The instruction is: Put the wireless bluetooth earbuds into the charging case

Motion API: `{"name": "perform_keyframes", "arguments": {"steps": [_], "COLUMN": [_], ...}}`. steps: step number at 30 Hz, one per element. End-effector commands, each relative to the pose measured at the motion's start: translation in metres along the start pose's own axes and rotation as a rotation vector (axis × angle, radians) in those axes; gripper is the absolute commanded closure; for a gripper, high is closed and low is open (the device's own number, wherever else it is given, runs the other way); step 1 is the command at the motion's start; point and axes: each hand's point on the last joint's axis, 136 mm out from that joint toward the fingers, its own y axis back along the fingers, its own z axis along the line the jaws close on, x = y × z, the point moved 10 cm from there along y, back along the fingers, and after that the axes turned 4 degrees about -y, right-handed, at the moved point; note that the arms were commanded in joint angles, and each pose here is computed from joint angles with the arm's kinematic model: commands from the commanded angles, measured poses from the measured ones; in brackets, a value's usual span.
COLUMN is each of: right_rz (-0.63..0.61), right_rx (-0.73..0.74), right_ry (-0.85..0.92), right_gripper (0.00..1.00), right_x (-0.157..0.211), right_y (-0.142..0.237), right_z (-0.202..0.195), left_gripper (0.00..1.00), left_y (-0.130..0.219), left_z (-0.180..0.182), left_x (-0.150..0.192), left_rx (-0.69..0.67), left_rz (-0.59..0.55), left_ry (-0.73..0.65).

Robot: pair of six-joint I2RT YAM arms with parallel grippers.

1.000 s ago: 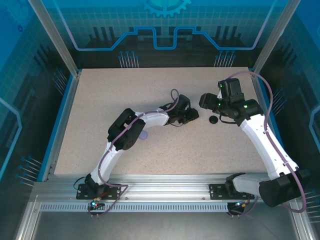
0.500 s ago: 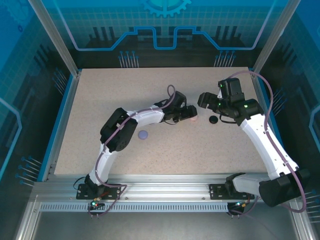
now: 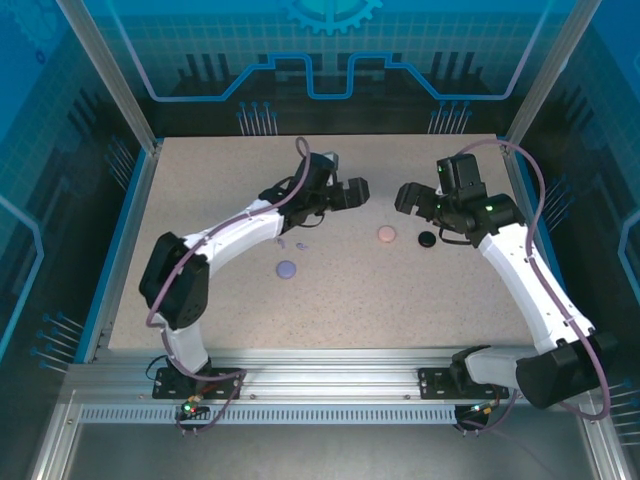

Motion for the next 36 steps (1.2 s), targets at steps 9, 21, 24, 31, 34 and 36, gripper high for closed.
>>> {"name": "perform_keyframes", "arguments": {"steps": [9,21,24,31,34,36], "right_rz": [0.217,0.479,0.509,0.518,0.521,0.526], "right_rx": [-0.073,0.040,0.073,0.191,0.213,0.226], "right_ry": [0.135,0.442,0.468,0.511,0.528,0.532], "right_gripper": [0.03,0.04,0.05,0.10,0.13,0.14], "right_x": [0.049,0.149,0.170,0.207,0.217,0.222], "right_y": [-0.058,-0.140,-0.158,-0.194,-0.205,-0.212], "right_z": [0.072,0.189,0.207,0.222,0.223,0.223], "left_gripper": [0.01,0.01,0.01,0.01,0.01,0.01], "left_y": [0.084,0.138,0.149,0.164,0.165,0.165], "left_z": [0.075,0.158,0.175,0.192,0.193,0.193], "left_x": [-0.028,-0.024,-0.022,-0.015,-0.013,-0.012], "left_rx": [-0.241,-0.329,-0.338,-0.350,-0.341,-0.339], "left_rz": [-0.240,-0.381,-0.395,-0.426,-0.421,-0.417], "left_ry": [0.029,0.303,0.368,0.431,0.435,0.436]}}
